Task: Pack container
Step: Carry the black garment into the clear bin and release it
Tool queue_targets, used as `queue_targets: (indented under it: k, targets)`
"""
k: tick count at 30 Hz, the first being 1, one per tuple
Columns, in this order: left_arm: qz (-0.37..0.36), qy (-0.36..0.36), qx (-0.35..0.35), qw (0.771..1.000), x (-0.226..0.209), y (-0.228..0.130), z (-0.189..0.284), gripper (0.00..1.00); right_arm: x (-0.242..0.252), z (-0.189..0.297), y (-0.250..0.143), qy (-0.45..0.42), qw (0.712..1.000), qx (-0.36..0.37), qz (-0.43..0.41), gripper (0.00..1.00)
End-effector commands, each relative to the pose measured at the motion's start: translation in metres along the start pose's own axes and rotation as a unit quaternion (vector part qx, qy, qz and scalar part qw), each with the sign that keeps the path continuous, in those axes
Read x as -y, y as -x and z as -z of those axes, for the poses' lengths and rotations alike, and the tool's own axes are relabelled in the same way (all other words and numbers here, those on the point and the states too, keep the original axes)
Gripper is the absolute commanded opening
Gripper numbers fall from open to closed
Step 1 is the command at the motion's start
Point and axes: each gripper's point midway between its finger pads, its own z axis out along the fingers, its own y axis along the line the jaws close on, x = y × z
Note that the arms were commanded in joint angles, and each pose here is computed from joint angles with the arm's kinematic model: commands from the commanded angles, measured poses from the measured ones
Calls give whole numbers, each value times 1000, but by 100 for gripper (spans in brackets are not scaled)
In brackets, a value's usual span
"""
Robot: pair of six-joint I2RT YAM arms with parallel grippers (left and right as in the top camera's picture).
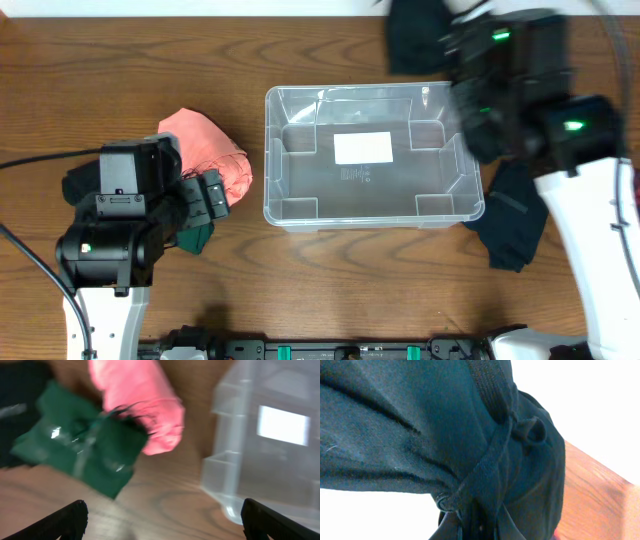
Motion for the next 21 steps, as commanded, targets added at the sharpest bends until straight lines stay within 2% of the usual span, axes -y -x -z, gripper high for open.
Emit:
queue_targets:
  k: [1, 6, 11, 15, 19, 21]
  targets:
    - [57, 70, 21, 996, -31, 9, 7, 98, -36, -25, -4, 20, 999, -26, 24, 1]
    - [120, 99, 22, 988, -57, 9, 9, 98, -101, -74, -46, 79, 990, -107, 49, 1]
    - [139, 112, 14, 984, -69, 8, 7, 98, -155, -112, -88, 117, 975, -165, 91, 1]
    - [139, 113, 11, 984, -69, 8, 5, 98, -178, -127, -105, 130, 967, -186, 112, 1]
    - [139, 113, 11, 984, -69, 8, 5, 98, -182, -126, -105, 139, 966, -185, 115, 1]
    - [139, 113, 11, 984, -69, 8, 5, 98, -190, -121, -108, 170, 958, -184, 137, 1]
